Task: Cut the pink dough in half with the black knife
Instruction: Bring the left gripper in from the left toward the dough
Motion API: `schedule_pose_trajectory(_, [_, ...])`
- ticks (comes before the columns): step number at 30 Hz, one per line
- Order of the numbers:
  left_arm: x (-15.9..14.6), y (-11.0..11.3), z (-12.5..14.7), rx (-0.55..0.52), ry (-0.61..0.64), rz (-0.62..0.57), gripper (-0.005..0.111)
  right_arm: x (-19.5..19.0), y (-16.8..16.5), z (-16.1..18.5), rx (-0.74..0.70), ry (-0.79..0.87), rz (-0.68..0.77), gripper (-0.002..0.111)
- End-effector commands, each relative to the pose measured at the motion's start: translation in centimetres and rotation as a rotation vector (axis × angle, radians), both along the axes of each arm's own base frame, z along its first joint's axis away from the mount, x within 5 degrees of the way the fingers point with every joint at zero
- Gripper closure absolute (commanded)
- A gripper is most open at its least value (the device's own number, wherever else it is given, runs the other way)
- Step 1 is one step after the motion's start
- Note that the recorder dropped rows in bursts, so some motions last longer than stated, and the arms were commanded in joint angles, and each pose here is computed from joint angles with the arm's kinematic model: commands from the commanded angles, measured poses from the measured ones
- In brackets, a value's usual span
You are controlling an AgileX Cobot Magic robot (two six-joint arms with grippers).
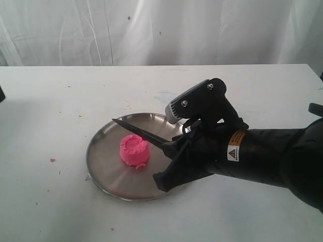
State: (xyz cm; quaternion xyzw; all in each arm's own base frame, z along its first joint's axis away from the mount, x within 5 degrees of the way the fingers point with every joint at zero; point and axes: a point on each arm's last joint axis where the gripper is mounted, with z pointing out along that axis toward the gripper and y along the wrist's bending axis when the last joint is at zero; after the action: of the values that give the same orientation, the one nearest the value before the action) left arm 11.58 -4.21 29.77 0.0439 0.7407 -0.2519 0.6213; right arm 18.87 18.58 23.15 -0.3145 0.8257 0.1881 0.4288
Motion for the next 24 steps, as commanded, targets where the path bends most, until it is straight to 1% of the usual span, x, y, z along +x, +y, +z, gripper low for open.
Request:
schedule_pose_trajectory(1, [3.7, -0.7, -1.5, 0.078, 0.143, -0.058, 0.107, 0.1, 0.0, 0.2, 0.019, -0.016, -0.005, 0.108])
schedule_pose_trajectory(2, [4.4, -1.0, -1.9, 0.080, 0.169, -0.085, 0.107, 0.1, 0.0, 0.2, 0.021, -0.017, -0.005, 0.108])
schedule_pose_trajectory(3, [5.8, -1.5, -2.6, 0.071, 0.215, -0.131, 0.107, 0.1, 0.0, 0.2, 0.023, -0.020, -0.005, 0.108])
schedule_pose_trajectory(5, [7.6, -1.7, -3.6, 0.055, 0.264, -0.131, 0.107, 0.1, 0.0, 0.3, 0.029, -0.026, -0.006, 0.108])
schedule_pose_trajectory(7, [8.5, -2.0, -4.3, 0.066, 0.280, -0.137, 0.107, 0.2, 0.1, 0.3, 0.032, -0.030, -0.006, 0.108])
schedule_pose_trajectory(10, [9.6, -2.9, -5.4, 0.088, 0.304, -0.156, 0.107, 0.2, 0.1, 0.3, 0.032, -0.030, -0.006, 0.108])
schedule_pose_trajectory(14, [12.0, -6.3, -7.9, 0.190, 0.336, -0.233, 0.107, 0.2, 0.1, 0.3, 0.032, -0.030, -0.006, 0.108])
schedule_pose_trajectory(16, [13.4, -7.4, -9.1, 0.248, 0.350, -0.245, 0.107, 0.2, 0.1, 0.3, 0.034, -0.031, -0.006, 0.108])
schedule_pose_trajectory(20, [15.3, -8.1, -10.3, 0.292, 0.362, -0.264, 0.107, 0.2, 0.1, 0.3, 0.036, -0.032, -0.007, 0.108])
schedule_pose_trajectory(24, [16.9, -8.4, -10.7, 0.387, 0.336, -0.265, 0.107, 0.2, 0.1, 0.4, 0.045, -0.026, -0.014, 0.108])
